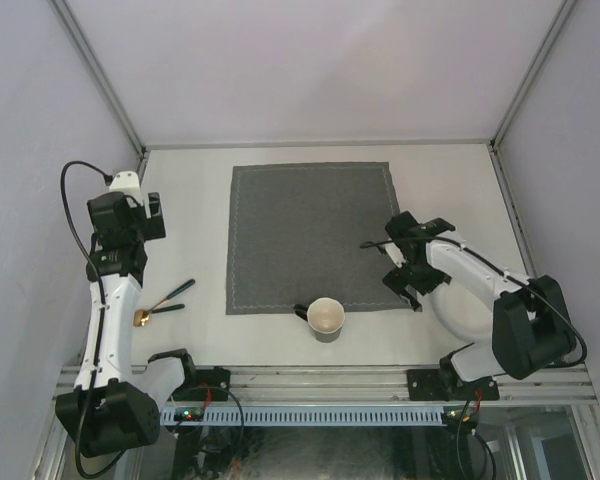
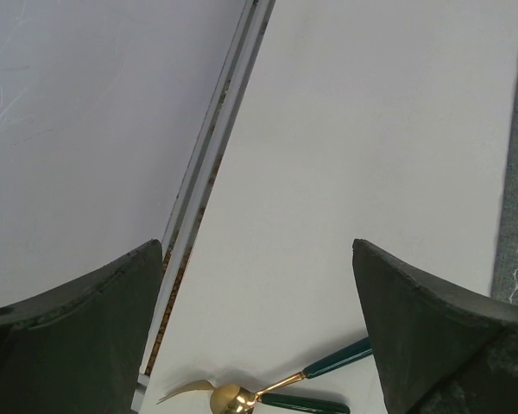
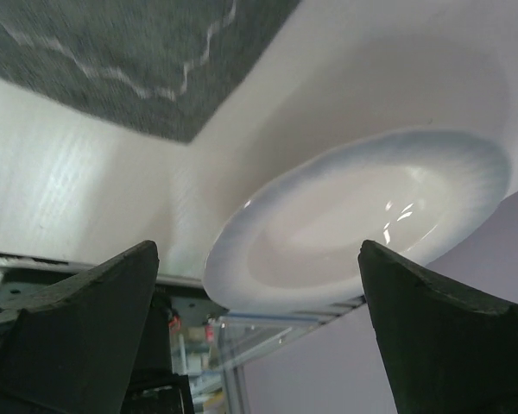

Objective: Set the dinner table for one person
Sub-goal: Pick up the plate at the center of the board.

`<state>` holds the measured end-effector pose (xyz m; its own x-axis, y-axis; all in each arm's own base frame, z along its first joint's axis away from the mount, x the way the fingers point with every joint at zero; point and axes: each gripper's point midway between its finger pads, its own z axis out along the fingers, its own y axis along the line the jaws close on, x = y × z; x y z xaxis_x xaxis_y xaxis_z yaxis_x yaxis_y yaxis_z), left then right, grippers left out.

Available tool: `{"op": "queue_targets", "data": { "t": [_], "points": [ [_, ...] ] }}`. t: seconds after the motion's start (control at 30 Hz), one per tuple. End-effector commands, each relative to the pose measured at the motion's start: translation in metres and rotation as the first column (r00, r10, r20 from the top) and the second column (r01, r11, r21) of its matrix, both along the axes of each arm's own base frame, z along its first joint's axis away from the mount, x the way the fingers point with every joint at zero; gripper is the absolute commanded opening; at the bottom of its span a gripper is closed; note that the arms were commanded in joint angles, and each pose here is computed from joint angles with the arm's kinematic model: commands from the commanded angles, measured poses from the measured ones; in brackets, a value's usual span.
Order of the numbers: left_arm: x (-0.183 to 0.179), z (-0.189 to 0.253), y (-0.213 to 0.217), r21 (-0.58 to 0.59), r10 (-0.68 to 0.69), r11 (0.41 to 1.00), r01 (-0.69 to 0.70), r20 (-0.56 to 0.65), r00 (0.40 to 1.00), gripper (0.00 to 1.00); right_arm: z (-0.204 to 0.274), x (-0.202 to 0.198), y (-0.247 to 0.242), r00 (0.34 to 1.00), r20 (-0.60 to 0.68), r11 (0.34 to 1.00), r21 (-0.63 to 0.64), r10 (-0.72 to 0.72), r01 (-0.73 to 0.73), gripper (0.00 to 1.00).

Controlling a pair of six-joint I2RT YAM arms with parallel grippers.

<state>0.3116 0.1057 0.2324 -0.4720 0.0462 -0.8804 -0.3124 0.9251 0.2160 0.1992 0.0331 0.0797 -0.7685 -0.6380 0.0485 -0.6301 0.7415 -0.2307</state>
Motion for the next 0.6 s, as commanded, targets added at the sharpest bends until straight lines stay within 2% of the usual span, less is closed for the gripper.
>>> {"op": "queue_targets", "data": {
  "t": [0.0, 0.3, 0.57],
  "points": [
    [0.005, 0.004, 0.002, -0.001, 0.012, 1.000, -0.012, 0.040, 0.999, 0.94, 0.000, -0.016, -0.017, 1.000, 0.008, 0.999, -0.053, 0.010, -0.009, 1.00],
    [0.004, 0.006, 0.003, -0.001, 0.017, 1.000, -0.017, 0.043, 0.999, 0.94, -0.006, -0.026, -0.034, 0.998, 0.050, 0.998, -0.044, -0.049, 0.052, 1.00],
    [0.005, 0.003, 0.004, -0.002, 0.019, 1.000, -0.019, 0.031, 0.999, 0.94, -0.015, -0.025, -0.032, 0.999, 0.038, 0.993, -0.117, 0.036, -0.031, 1.00]
  ]
}}
